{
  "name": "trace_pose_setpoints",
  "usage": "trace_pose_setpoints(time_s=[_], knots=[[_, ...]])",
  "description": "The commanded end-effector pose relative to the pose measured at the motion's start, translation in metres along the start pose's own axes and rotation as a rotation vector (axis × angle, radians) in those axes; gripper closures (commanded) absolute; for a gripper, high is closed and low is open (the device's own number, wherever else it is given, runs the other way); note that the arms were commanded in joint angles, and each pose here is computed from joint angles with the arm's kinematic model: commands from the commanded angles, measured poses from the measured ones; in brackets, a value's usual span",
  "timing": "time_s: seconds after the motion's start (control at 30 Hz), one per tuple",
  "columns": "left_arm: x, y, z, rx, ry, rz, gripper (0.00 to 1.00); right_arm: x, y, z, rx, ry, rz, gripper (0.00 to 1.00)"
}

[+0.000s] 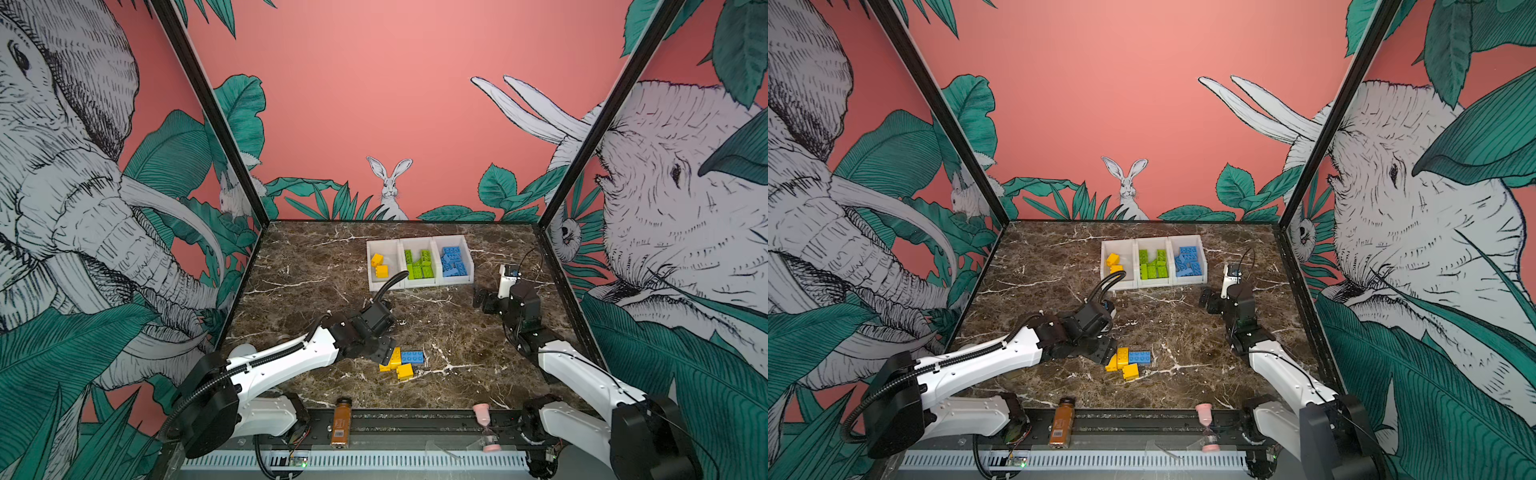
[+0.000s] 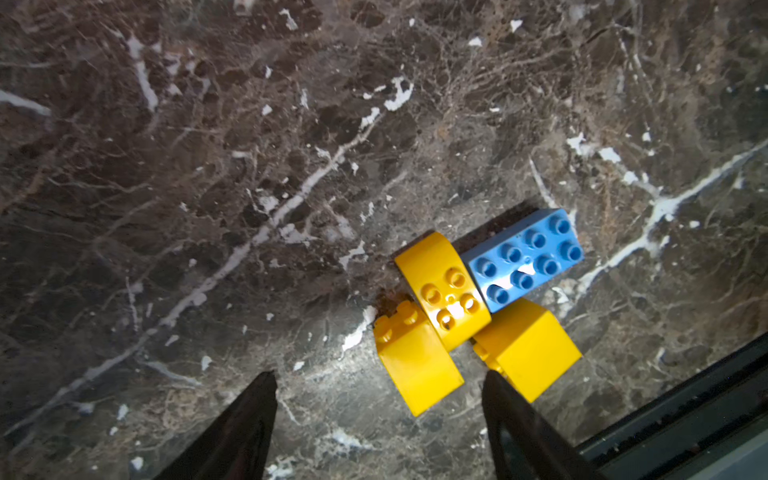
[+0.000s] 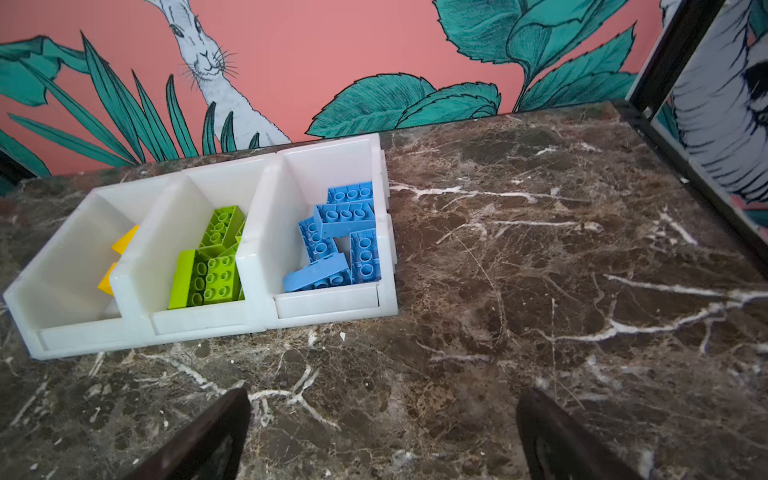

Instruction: Sort the legos into containers by color

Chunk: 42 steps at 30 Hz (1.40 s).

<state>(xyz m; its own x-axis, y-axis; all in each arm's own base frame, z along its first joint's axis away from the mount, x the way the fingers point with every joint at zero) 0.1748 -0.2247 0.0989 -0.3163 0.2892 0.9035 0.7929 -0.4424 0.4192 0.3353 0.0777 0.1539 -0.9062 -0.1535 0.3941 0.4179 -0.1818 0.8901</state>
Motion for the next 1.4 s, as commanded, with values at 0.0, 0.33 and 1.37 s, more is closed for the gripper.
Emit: trace_pose_setpoints(time_s=[0.0,0.33,1.37], knots=[[-0.007,-0.008,-0.002,0.074,0.008,0.021,0.26,-0.002,0.008,0.012,-0.040,0.080,-0.057,0.02],[-0.028,-0.023,-0.014,0.075,0.021,0.039,0.28,-0.004,-0.002,0.006,-0.067,0.055,-0.048,0.02],[-0.043,-0.033,-0.006,0.113,0.059,0.046,0.57,-0.021,-0.015,0.018,-0.123,0.119,0.029,0.02]])
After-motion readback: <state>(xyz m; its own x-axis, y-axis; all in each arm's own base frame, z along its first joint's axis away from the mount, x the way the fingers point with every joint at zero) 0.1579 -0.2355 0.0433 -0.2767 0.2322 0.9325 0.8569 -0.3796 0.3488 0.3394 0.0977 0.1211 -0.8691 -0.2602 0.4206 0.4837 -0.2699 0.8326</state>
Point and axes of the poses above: each gripper's point midway between its finger pads, its own x axis back along the fingers, its own z axis along the line the jaws close on, y = z × x, the point moved 1 cm from there along x, back along the fingers, and after that the axes turned 3 degrees about -x, right-handed, at the moved point
